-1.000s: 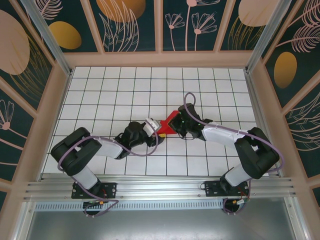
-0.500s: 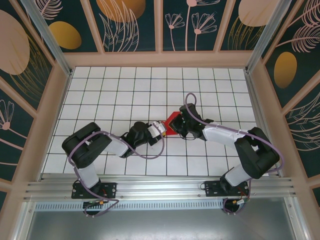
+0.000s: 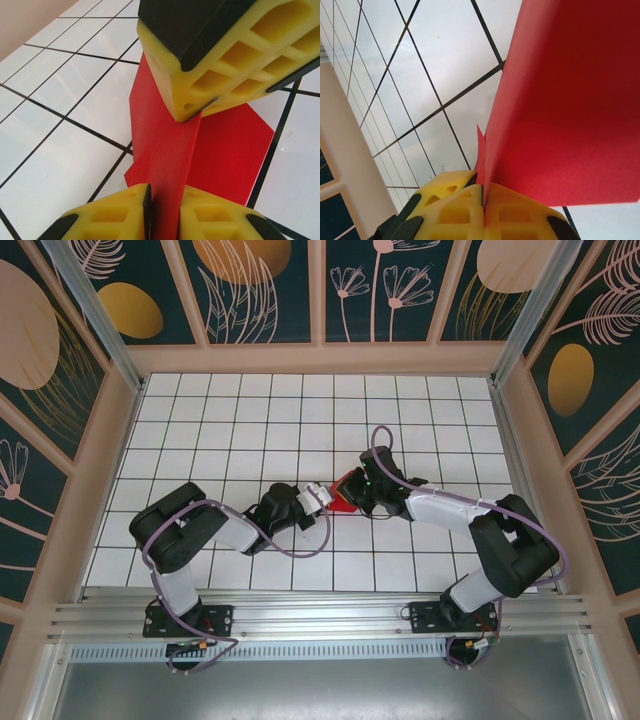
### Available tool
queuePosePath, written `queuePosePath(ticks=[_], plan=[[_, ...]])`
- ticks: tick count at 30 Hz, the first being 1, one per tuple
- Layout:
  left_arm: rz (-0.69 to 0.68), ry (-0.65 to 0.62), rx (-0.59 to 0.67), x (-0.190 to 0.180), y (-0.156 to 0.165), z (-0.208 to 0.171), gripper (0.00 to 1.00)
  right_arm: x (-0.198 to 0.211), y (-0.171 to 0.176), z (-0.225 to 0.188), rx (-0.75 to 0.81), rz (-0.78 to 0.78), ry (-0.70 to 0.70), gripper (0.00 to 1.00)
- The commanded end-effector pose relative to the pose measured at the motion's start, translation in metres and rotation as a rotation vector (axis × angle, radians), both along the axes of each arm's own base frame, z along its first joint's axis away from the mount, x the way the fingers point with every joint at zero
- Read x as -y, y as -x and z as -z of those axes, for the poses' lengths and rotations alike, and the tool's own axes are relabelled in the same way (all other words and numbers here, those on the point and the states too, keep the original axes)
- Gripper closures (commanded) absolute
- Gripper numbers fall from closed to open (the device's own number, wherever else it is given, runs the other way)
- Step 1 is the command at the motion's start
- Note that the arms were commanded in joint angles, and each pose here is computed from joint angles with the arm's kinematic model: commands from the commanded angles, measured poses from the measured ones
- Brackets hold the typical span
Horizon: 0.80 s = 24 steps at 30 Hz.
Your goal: Fold a paper plane with a square sheet of paper (pick it up from the middle)
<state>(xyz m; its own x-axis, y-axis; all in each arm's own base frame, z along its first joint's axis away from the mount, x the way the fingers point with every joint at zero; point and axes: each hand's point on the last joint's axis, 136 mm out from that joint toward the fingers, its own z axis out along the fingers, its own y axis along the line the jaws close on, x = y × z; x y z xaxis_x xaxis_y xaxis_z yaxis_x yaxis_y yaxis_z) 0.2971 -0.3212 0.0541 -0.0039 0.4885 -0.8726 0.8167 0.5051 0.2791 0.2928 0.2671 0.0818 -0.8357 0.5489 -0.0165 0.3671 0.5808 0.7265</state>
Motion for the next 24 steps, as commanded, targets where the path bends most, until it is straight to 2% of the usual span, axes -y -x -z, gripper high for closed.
queuePosePath(ticks=[1,7,10,15,20,22,24], plan=[[0.025,0.020,-0.012,0.010,0.000,-0.002,0.79,0.002,0.002,0.005,-0.015,0.004,-0.009,1.00],[0.029,0.028,-0.064,0.012,0.004,0.003,0.70,0.003,0.003,0.010,-0.026,-0.002,0.001,1.00],[0.037,0.037,-0.071,0.013,0.005,0.001,0.69,0.003,0.003,0.012,-0.028,-0.005,0.007,0.99],[0.037,0.046,-0.071,0.013,0.006,-0.002,0.72,0.003,0.005,0.016,-0.035,-0.012,0.017,1.00],[0.032,0.039,-0.085,0.013,0.005,0.001,0.80,0.003,0.006,0.017,-0.037,-0.018,0.021,1.00],[0.028,0.039,-0.100,0.014,0.005,0.002,0.80,0.003,0.005,0.017,-0.032,-0.020,0.022,0.99],[0.025,0.042,-0.119,0.014,0.006,0.004,0.76,0.003,0.005,0.017,-0.031,-0.022,0.025,0.99]])
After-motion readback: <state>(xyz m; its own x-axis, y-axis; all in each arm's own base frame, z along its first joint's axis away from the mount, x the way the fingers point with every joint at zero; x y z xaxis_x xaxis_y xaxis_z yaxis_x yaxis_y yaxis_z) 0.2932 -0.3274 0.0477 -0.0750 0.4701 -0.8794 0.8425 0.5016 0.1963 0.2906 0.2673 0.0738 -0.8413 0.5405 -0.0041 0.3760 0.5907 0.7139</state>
